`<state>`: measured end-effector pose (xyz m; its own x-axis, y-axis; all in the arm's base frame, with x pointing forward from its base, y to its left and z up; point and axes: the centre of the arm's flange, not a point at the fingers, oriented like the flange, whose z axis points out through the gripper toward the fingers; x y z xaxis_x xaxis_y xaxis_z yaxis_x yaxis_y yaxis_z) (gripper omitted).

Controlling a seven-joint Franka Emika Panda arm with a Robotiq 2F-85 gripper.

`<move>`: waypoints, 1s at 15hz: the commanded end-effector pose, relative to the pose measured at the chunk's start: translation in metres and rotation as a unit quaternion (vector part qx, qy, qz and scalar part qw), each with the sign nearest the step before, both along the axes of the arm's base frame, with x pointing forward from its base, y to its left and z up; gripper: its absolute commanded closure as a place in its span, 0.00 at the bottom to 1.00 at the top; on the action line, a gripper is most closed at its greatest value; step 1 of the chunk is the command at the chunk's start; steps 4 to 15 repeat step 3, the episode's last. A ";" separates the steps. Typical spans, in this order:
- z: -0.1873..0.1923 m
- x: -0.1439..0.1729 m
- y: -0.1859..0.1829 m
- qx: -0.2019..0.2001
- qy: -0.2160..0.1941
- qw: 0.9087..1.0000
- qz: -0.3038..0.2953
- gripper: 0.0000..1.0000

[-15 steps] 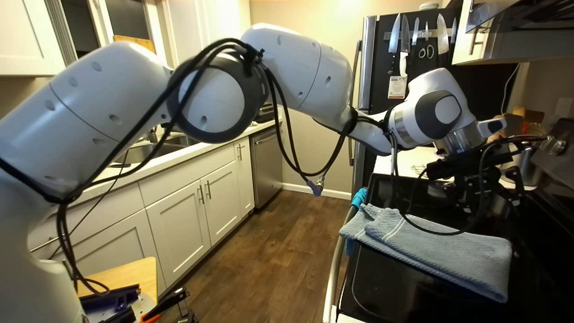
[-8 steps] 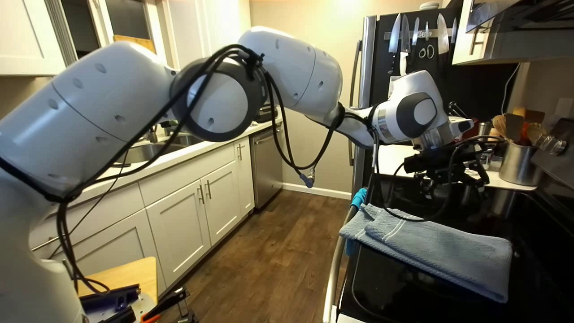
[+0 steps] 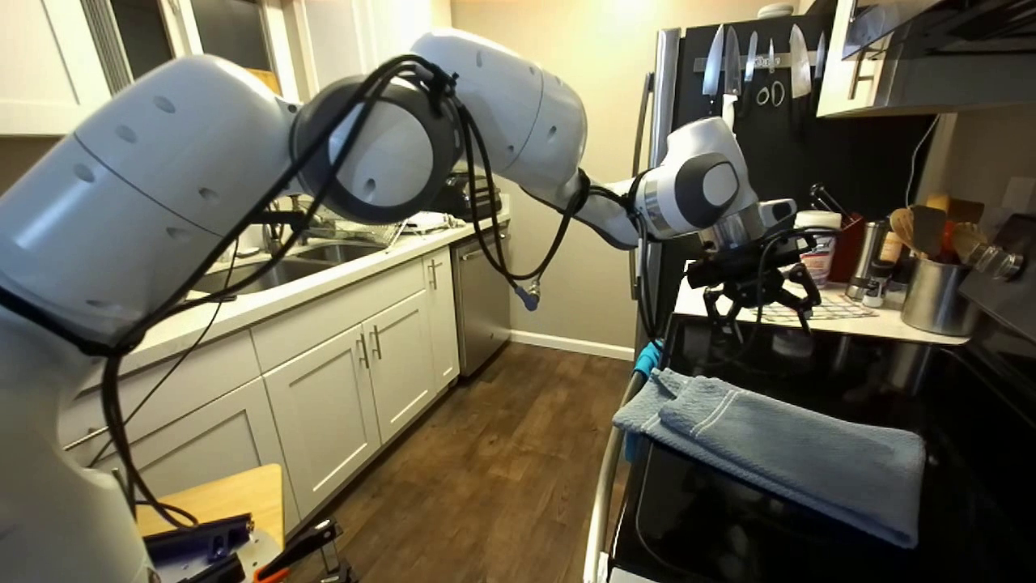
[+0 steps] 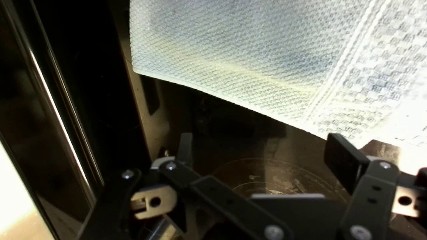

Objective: Pick up the light blue towel and put it on the hob of the stove

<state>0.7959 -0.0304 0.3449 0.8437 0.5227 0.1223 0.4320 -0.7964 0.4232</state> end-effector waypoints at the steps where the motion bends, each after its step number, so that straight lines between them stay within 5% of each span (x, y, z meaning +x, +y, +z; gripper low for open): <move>1: -0.001 0.000 -0.001 0.000 0.001 1.000 0.000 0.00; 15: -0.004 0.000 -0.006 -0.002 0.003 1.000 -0.004 0.00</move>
